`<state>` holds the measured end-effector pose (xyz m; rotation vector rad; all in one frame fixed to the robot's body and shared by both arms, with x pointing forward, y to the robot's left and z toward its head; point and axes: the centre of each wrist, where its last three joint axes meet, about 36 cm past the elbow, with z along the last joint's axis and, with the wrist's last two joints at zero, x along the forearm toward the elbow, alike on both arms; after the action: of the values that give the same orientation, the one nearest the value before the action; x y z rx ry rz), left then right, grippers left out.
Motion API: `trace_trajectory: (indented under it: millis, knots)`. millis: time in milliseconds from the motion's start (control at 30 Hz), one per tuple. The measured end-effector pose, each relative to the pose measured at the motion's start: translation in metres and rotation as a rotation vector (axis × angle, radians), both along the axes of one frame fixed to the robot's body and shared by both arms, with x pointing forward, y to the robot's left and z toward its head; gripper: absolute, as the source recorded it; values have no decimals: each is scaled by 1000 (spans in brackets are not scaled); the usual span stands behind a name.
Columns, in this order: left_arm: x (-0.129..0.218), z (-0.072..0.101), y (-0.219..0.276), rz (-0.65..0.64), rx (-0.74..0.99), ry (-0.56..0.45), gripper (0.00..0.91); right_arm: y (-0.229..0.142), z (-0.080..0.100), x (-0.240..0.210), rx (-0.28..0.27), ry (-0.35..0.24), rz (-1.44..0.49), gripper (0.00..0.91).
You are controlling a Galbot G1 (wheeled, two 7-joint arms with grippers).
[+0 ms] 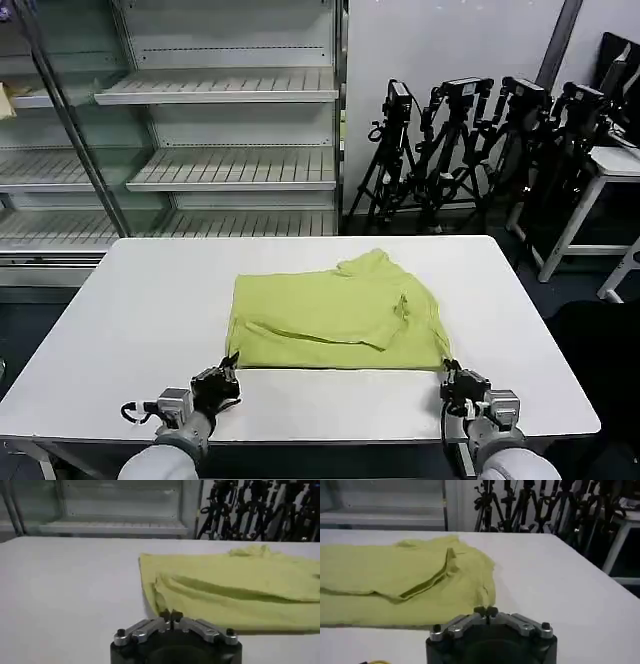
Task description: Fold and organize the clothes.
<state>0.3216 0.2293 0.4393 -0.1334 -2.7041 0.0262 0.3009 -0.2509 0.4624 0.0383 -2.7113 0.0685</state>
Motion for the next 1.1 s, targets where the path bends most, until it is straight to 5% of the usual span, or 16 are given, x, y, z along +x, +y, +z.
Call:
trace_trajectory:
  millis: [433, 467, 500, 533, 567, 1100]
  knots:
    - [-56, 25, 8, 30, 6, 21, 30, 6, 25, -54, -27, 30, 51, 0]
    - [-60, 26, 9, 31, 7, 28, 151, 7, 25, -57, -30, 36, 53, 242]
    - [-64, 27, 10, 31, 9, 35, 353, 8, 26, -60, -33, 42, 57, 655]
    - [-68, 28, 11, 33, 10, 43, 605, 9, 27, -63, -35, 46, 59, 907]
    - [-72, 30, 11, 32, 11, 51, 907, 9, 28, -65, -38, 49, 61, 907]
    - [-80, 58, 31, 51, 79, 14, 907, 3, 53, -60, -41, -32, 56, 907]
